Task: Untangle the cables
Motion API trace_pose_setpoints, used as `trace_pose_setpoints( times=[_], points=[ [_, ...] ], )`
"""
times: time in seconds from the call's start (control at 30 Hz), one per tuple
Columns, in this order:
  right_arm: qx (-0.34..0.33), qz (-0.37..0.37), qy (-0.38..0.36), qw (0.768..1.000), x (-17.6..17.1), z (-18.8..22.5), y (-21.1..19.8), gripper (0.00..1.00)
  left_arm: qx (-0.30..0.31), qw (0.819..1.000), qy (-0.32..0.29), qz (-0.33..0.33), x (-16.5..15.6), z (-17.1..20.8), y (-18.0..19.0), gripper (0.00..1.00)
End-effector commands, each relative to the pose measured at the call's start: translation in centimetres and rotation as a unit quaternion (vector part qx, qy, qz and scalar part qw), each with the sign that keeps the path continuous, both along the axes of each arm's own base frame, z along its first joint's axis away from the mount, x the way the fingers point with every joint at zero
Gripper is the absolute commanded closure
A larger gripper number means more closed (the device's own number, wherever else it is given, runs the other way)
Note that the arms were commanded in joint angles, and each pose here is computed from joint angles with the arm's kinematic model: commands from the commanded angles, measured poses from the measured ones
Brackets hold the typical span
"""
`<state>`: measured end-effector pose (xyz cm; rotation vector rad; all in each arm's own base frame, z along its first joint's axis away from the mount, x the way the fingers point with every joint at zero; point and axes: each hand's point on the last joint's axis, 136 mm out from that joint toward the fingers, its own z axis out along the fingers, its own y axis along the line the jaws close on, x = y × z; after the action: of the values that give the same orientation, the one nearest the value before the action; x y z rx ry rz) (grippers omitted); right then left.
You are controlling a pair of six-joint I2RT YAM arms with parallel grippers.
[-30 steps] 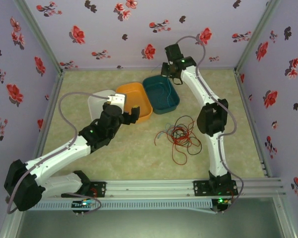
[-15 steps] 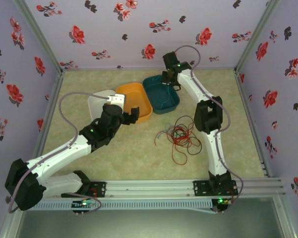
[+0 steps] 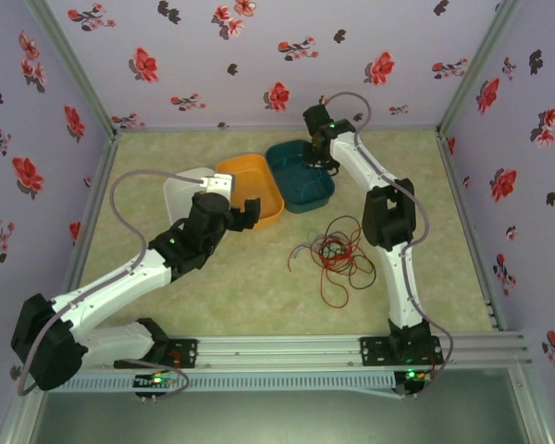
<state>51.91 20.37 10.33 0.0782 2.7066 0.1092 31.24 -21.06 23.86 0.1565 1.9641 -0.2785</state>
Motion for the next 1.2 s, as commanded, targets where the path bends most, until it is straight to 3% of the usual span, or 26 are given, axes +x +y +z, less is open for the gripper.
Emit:
trace_pose_setpoints(
  times=[0.0,0.2,0.43,0.57,0.6,0.87,1.03,1.17],
  points=[
    [0.019,0.015,-0.030,0.999,-1.2,4.8,0.4,0.65,-0.017,1.000,0.000,0.005,0.4,0.9,-0.2,0.00],
    [0.042,0.006,-0.066,0.997,-4.6,8.9,-1.0,0.54,-0.024,0.999,0.014,-0.017,0.3,0.4,-1.3,0.00],
    [0.028,-0.025,-0.080,0.996,-10.8,10.5,-4.9,0.37,-0.026,0.997,0.049,-0.056,1.0,-0.9,-4.1,0.00],
    [0.027,-0.056,-0.076,0.995,-14.5,9.5,-7.1,0.17,-0.023,0.992,0.094,-0.086,1.7,-2.7,-6.8,0.00],
    [0.024,-0.066,-0.071,0.995,-15.3,9.0,-7.7,0.01,-0.022,0.990,0.108,-0.091,1.9,-3.3,-7.5,0.01],
    [0.019,-0.110,-0.022,0.993,-19.5,4.4,-9.7,0.01,-0.021,0.970,0.209,-0.120,2.7,-8.8,-12.0,0.15],
    [0.034,-0.126,0.005,0.991,-21.0,1.2,-9.6,0.01,-0.008,0.953,0.263,-0.152,2.1,-11.8,-14.7,0.15],
    [0.034,-0.142,0.027,0.989,-22.1,-0.9,-10.0,0.01,0.003,0.942,0.283,-0.179,1.8,-12.8,-16.7,0.27]
  ],
)
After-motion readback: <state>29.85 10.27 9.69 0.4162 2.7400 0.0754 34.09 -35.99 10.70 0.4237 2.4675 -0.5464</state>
